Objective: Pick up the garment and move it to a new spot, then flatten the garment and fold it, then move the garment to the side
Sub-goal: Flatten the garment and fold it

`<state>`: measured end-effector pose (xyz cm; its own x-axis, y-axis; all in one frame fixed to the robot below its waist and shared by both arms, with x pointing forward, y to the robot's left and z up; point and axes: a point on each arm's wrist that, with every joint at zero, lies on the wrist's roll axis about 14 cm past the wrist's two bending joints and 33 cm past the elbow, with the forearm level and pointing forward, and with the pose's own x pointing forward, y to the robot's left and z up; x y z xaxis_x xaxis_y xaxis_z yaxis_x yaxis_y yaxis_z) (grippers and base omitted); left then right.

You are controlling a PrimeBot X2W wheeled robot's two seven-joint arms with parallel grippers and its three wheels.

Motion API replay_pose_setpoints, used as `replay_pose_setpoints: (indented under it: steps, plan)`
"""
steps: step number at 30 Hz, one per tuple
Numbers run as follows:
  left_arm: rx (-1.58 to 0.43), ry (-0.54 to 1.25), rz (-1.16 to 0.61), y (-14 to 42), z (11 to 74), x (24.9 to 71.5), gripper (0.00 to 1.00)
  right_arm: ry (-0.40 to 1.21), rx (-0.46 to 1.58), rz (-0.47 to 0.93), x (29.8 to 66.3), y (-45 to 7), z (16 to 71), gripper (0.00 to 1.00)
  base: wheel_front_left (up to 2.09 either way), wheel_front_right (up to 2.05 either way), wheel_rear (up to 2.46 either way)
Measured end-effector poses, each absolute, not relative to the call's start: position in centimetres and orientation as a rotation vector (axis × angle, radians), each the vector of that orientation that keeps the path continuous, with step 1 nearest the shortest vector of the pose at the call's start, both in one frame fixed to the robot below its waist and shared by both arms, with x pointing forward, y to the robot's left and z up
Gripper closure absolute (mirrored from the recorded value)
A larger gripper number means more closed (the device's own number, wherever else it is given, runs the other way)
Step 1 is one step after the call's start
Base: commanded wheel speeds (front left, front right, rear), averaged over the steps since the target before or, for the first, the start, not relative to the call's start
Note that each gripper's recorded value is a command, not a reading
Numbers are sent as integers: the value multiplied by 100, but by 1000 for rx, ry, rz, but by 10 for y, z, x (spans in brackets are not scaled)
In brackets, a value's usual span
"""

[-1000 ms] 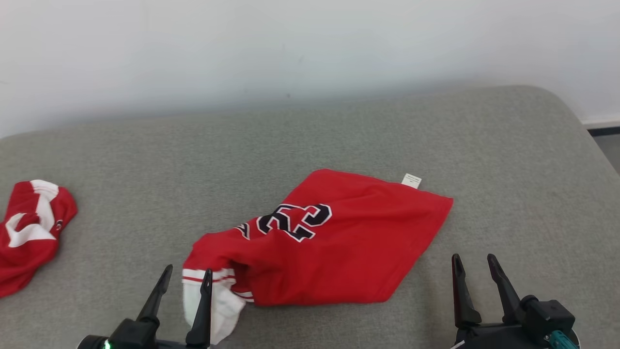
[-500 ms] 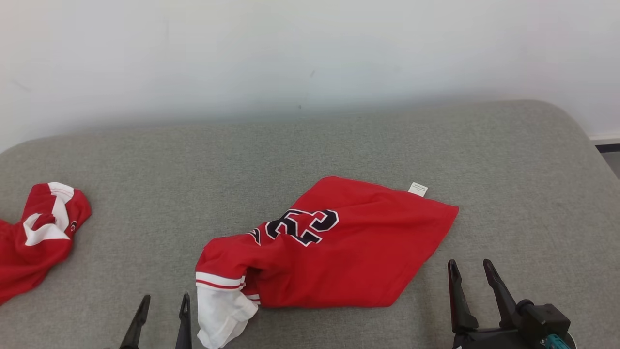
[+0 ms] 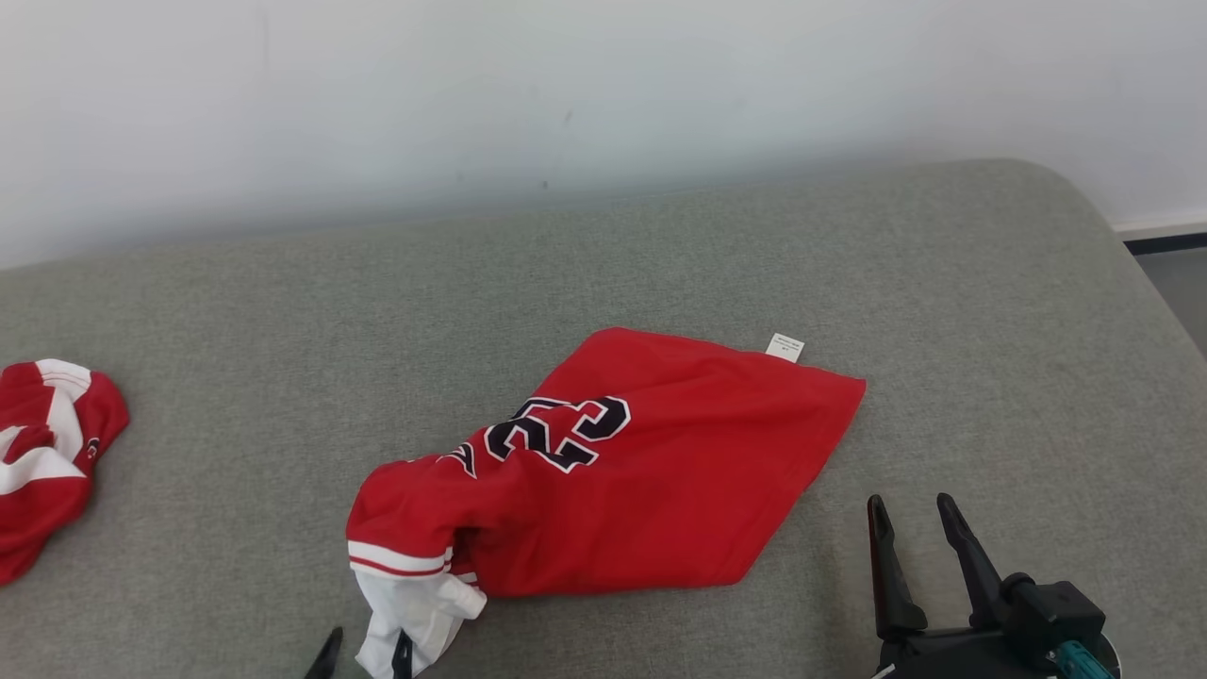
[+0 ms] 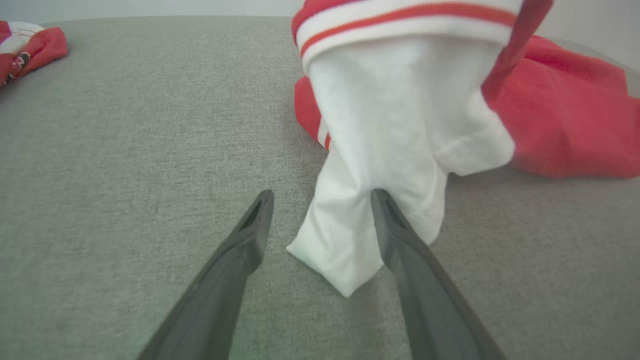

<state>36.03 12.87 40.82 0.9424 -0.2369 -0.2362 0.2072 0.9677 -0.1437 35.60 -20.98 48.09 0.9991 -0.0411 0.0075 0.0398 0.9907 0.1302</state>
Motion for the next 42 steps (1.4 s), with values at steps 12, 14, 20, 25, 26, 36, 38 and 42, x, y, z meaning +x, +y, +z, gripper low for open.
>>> replay_pose_setpoints:
  steps: [12,14,20,25,26,36,38,42]
  plan:
    - [-144,357,-226,123,380,359,100,-11,126,-68,354,-219,481,0,0,0,0]
    - [-151,338,-208,128,385,361,100,-13,126,-63,356,-217,482,0,0,0,0]
    - [-146,212,-147,157,419,368,100,-7,136,-24,360,-204,480,0,0,0,0]
    - [-133,166,-117,167,432,347,100,-5,149,12,366,-192,479,0,0,0,0]
    - [-138,166,-111,167,432,340,100,-5,150,18,366,-190,479,0,0,0,0]
    - [-213,309,-52,166,402,285,100,-4,158,45,369,-181,480,0,0,0,0]
    - [-217,295,-52,165,403,285,0,-4,158,49,369,-180,480,0,0,0,0]
    - [-220,221,-41,169,419,293,0,-11,157,49,367,-180,482,0,0,0,0]
